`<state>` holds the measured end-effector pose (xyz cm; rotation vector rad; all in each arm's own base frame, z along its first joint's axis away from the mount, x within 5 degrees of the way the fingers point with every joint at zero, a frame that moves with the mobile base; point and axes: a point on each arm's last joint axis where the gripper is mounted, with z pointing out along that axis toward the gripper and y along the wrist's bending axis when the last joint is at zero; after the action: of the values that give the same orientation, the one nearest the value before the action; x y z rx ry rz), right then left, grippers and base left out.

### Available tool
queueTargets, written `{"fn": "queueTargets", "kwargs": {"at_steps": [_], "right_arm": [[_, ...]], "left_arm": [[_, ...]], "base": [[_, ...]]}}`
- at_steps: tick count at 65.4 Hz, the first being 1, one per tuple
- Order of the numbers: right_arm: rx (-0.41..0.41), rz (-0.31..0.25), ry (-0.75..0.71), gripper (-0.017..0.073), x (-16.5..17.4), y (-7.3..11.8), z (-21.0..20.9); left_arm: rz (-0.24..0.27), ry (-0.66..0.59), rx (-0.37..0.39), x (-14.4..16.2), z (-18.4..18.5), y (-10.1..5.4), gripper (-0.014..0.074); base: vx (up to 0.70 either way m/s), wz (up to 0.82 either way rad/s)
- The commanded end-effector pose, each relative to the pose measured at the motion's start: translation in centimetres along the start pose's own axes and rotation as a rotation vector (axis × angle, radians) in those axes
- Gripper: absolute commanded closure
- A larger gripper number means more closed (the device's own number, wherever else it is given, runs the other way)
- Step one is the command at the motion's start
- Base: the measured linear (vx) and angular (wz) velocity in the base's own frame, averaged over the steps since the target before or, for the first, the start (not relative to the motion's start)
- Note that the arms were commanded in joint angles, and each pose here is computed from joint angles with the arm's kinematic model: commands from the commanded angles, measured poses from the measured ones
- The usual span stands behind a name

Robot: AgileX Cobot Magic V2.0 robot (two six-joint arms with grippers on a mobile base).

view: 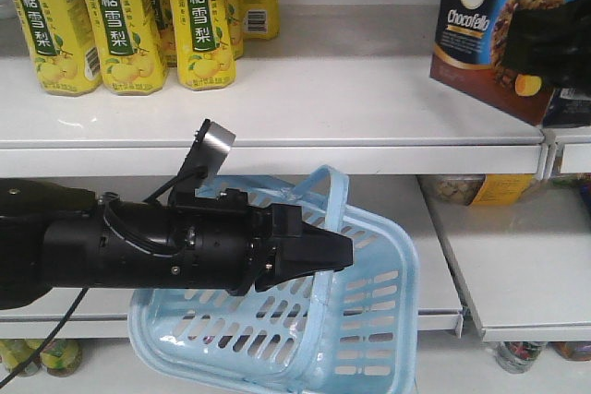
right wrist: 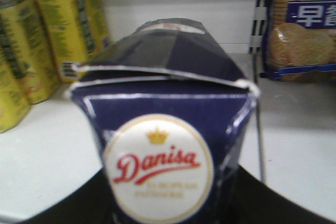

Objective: Left arm holds basket, right arm returns cookies
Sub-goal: 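Lower the box upright onto the upper shelf with the right gripper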

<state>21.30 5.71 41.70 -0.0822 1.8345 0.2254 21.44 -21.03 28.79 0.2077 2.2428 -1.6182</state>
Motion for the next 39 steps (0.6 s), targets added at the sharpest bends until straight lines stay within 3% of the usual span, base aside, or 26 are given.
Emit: {"fn": "queueTargets", "kwargs": {"at_steps": [1,14,39], "right_arm": [[0.033,-0.003,-0.154,0.0430,-2.3,-1.2,0.6],[0.085,0.027,-0.188,0.0430,-2.0,-3.4,4.4],[0.056,0.022,-0.167,0.0405,0.1,-3.9,9.8]], "left_arm": [[0.002,-0.078,0.111,-1.1,-1.0,-2.7,0.0596],[0.002,-0.078,0.111,-1.1,-1.0,-2.7,0.0596],[0.002,-0.078,0.111,-1.1,-1.0,-2.7,0.0596]], "base": [[0.00,0.00],[0.00,0.00],[0.00,0.00]]}}
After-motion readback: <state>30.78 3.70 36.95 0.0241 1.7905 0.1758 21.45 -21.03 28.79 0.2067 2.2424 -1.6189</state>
